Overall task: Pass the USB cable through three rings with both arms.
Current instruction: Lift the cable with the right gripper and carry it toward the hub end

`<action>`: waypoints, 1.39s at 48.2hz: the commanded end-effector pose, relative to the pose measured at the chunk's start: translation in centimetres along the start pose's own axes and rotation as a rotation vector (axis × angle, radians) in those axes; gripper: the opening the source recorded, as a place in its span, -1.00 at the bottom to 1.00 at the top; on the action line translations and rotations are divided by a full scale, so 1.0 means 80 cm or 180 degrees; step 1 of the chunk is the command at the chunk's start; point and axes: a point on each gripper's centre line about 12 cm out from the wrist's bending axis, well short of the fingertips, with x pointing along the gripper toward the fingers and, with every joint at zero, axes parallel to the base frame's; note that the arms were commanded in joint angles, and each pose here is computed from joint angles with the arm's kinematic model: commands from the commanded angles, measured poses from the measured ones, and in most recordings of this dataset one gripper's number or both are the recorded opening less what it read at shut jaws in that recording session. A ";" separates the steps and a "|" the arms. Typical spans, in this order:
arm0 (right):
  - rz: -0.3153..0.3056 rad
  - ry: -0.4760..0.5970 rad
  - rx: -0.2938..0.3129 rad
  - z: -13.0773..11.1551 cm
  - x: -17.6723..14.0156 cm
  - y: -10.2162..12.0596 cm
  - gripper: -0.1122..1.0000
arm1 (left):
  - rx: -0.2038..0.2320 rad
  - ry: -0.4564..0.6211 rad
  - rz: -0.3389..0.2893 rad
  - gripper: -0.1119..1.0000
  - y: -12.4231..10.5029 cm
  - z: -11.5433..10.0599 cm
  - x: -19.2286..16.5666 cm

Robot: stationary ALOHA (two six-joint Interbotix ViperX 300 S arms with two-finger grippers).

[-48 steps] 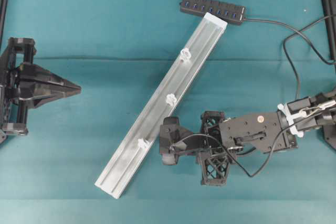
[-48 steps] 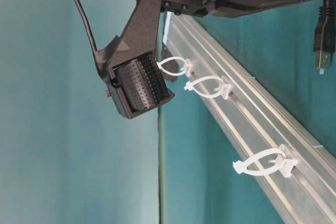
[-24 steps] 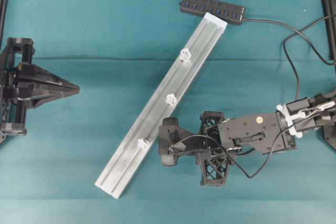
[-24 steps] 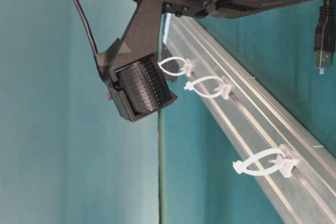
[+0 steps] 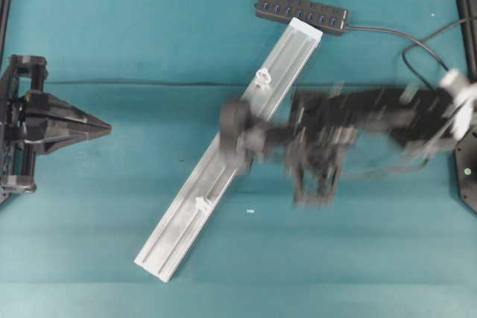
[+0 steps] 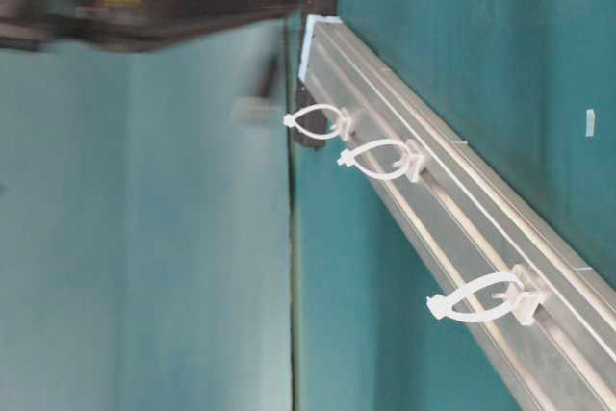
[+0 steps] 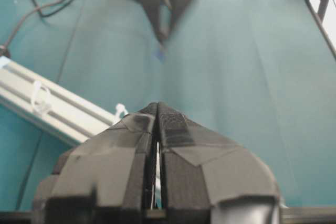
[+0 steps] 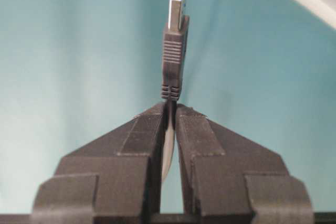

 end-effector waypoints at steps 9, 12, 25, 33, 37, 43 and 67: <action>-0.0111 -0.0020 0.0021 -0.014 -0.044 -0.072 -0.60 | -0.0001 -0.0122 0.0008 -0.83 0.001 0.013 -0.005; -0.0149 0.0039 -0.0062 -0.018 -0.048 -0.086 -0.60 | -0.0006 -0.0093 0.0052 -0.83 0.004 0.012 -0.004; -0.0512 0.0343 -0.0476 -0.034 -0.055 -0.155 -0.60 | -0.0015 -0.0113 0.0101 -0.83 0.009 0.016 -0.005; -0.0618 0.0239 -0.0710 -0.039 -0.054 -0.183 -0.60 | -0.0034 -0.0119 0.0136 -0.83 0.011 0.018 -0.008; -0.0691 0.0135 -0.0841 -0.041 -0.047 -0.197 -0.60 | -0.0075 -0.0125 0.0164 -0.83 0.014 0.020 -0.009; -0.0731 0.0108 -0.1031 -0.049 -0.028 -0.213 -0.60 | -0.0140 -0.0181 0.0191 -0.83 0.016 0.026 -0.011; -0.0866 0.0012 -0.1965 -0.067 0.034 -0.229 -0.60 | -0.0424 -0.0312 0.0175 -0.69 0.015 0.040 -0.025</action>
